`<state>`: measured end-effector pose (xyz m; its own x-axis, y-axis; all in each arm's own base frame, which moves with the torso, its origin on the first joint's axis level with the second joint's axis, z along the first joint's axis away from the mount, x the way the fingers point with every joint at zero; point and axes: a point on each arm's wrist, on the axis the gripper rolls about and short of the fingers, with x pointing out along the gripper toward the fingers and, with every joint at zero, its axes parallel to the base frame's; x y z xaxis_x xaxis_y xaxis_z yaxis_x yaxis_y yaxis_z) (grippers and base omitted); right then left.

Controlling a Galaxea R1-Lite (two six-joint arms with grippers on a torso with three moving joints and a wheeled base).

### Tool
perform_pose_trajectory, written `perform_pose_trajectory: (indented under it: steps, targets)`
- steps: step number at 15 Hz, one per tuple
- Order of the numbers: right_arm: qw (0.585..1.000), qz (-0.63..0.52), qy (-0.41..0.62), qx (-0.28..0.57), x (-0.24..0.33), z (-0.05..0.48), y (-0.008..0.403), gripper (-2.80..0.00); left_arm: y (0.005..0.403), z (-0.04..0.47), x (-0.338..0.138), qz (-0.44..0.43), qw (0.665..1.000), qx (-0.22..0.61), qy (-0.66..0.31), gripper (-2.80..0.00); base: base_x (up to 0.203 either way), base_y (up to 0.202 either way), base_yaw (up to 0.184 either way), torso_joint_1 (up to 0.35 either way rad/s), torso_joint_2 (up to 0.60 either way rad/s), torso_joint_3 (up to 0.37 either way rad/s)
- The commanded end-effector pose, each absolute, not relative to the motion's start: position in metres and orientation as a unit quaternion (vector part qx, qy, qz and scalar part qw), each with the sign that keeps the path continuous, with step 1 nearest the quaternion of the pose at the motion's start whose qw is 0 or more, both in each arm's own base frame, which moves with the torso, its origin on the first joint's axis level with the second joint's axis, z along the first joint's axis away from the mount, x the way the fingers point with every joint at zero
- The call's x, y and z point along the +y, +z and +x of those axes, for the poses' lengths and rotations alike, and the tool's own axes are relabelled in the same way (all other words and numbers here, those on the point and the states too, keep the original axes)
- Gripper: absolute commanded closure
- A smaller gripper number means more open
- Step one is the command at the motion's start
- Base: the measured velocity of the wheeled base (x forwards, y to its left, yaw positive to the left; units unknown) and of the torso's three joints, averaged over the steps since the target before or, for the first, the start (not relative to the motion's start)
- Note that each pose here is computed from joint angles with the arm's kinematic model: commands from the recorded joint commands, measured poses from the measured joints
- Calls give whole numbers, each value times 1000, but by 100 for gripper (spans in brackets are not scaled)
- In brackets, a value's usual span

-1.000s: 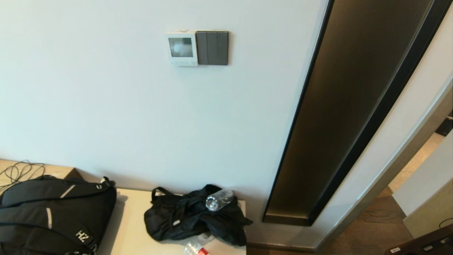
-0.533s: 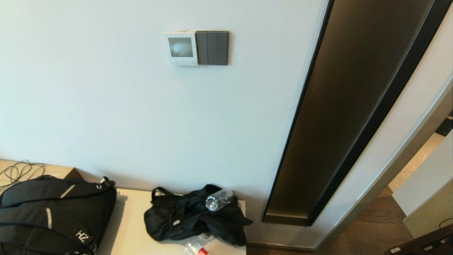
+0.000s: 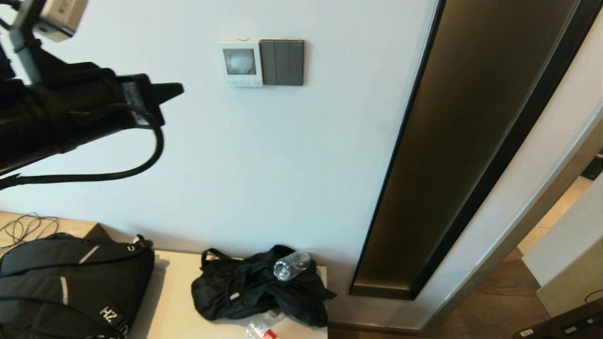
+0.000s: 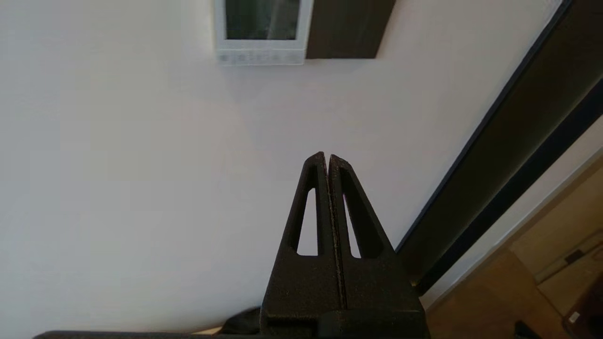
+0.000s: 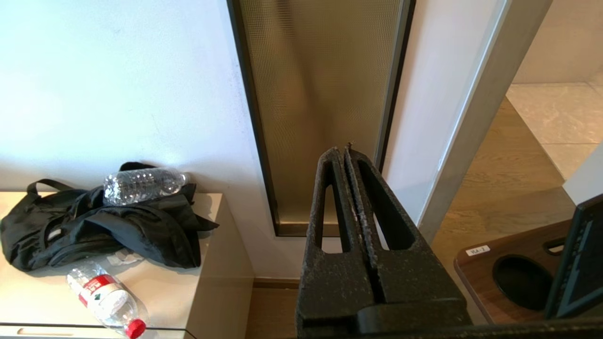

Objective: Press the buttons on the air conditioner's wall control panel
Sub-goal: Turn on the central air conditioner

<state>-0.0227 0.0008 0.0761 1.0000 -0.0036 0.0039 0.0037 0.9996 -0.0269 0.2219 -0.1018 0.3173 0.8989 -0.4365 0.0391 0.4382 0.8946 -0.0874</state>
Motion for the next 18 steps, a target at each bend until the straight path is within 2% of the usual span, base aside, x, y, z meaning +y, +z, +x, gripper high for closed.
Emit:
perform_pose_trajectory:
  steps: [1, 8, 18]
  targets:
    - [1000, -14, -2, -1, 1, -22, 76, 0, 297, 264, -147, -39, 968, 27, -246, 0, 0, 0, 0, 0, 0, 0]
    - [1000, -14, -2, -1, 1, -23, 76, 0, 293, 292, -193, -43, 966, 12, -255, 0, 0, 0, 0, 0, 0, 0]
    - [1000, -14, -2, -1, 1, -22, 76, 0, 294, 321, -213, -45, 965, -1, -258, 0, 0, 0, 0, 0, 0, 0]
